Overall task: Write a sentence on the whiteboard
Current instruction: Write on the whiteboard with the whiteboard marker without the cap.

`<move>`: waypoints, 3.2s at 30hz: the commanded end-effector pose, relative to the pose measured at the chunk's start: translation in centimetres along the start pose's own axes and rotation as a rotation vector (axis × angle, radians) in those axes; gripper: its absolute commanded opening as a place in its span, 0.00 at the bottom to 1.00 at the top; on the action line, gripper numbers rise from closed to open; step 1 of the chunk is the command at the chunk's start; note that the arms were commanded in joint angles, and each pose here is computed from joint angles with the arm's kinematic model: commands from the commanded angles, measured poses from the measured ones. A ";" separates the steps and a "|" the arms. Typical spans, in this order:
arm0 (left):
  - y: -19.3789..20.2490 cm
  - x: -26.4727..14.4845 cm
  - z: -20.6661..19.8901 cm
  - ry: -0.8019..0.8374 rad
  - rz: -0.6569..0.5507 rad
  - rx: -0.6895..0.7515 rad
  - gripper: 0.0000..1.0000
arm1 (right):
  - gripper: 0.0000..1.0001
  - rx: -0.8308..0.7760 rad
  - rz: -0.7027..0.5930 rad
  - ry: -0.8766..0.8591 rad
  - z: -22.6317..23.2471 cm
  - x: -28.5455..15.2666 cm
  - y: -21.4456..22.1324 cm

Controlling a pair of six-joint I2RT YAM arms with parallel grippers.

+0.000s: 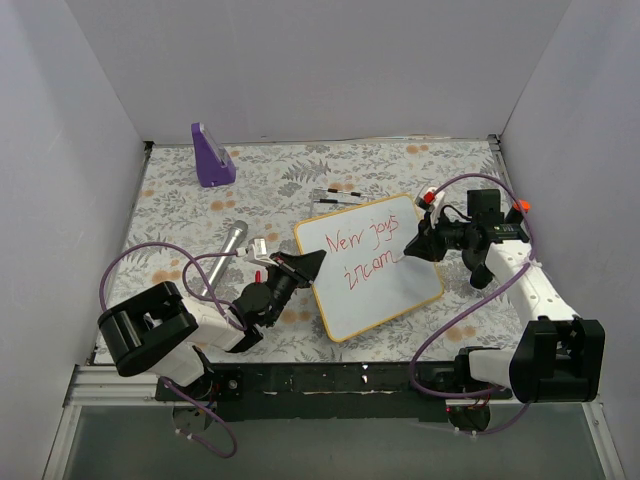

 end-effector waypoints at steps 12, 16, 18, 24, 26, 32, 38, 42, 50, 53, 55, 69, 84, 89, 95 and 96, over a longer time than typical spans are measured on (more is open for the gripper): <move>-3.1 0.1 -3.1 0.174 -0.158 -0.026 0.00 | 0.01 -0.082 -0.143 -0.042 1.8 -2.0 -3.1; -3.2 -0.1 -3.1 0.176 -0.161 -0.028 0.00 | 0.01 -0.066 -0.162 -0.042 1.4 -2.0 -3.1; -3.3 -0.2 -3.0 0.172 -0.163 -0.027 0.00 | 0.01 -0.068 -0.177 -0.036 1.2 -2.1 -3.1; -3.3 -0.3 -3.1 0.176 -0.165 -0.030 0.00 | 0.01 -0.061 -0.192 -0.042 0.9 -2.0 -3.1; -3.4 -0.3 -3.0 0.175 -0.169 -0.033 0.00 | 0.01 -0.059 -0.194 -0.044 0.8 -1.9 -3.0; -3.5 -0.5 -3.0 0.174 -0.171 -0.037 0.00 | 0.01 -0.056 -0.224 -0.023 0.4 -2.4 -3.1; -3.5 -0.6 -2.9 0.176 -0.173 -0.043 0.00 | 0.01 -0.053 -0.226 -0.023 0.3 -2.4 -3.0; -3.4 -0.7 -2.8 0.174 -0.171 -0.044 0.00 | 0.01 -0.049 -0.227 -0.022 0.3 -2.3 -2.9; -3.5 -0.7 -2.9 0.175 -0.175 -0.046 0.00 | 0.01 -0.046 -0.235 -0.018 0.1 -2.3 -3.0; -3.5 -0.7 -2.9 0.175 -0.174 -0.047 0.00 | 0.01 -0.044 -0.233 -0.017 0.0 -2.2 -2.9; -3.5 -0.7 -2.9 0.176 -0.175 -0.047 0.00 | 0.01 -0.043 -0.234 -0.014 -0.1 -2.2 -2.9; -3.4 -0.7 -2.8 0.176 -0.171 -0.051 0.00 | 0.01 0.004 -0.233 -0.014 -0.9 -1.5 -2.6; -3.3 -0.5 -2.9 0.177 -0.165 -0.048 0.00 | 0.01 0.060 -0.218 0.028 -1.8 -0.8 -1.6; -3.2 -0.5 -2.9 0.175 -0.161 -0.047 0.00 | 0.01 0.057 -0.221 0.027 -1.7 -0.9 -1.6; -3.2 -0.5 -2.9 0.176 -0.162 -0.048 0.00 | 0.01 0.044 -0.226 0.029 -1.7 -1.0 -1.9; -3.3 -0.4 -2.9 0.176 -0.164 -0.050 0.00 | 0.01 0.041 -0.228 0.030 -1.6 -1.0 -1.9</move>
Point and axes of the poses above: each gripper's point midway between its finger pads, its own x axis out along the fingers, its own z axis along the line the jaws close on, y = z × x, the point moved 9 cm from there along -x, back along the fingers, and after that the axes turned 12 degrees about x, right-handed, at the moved point
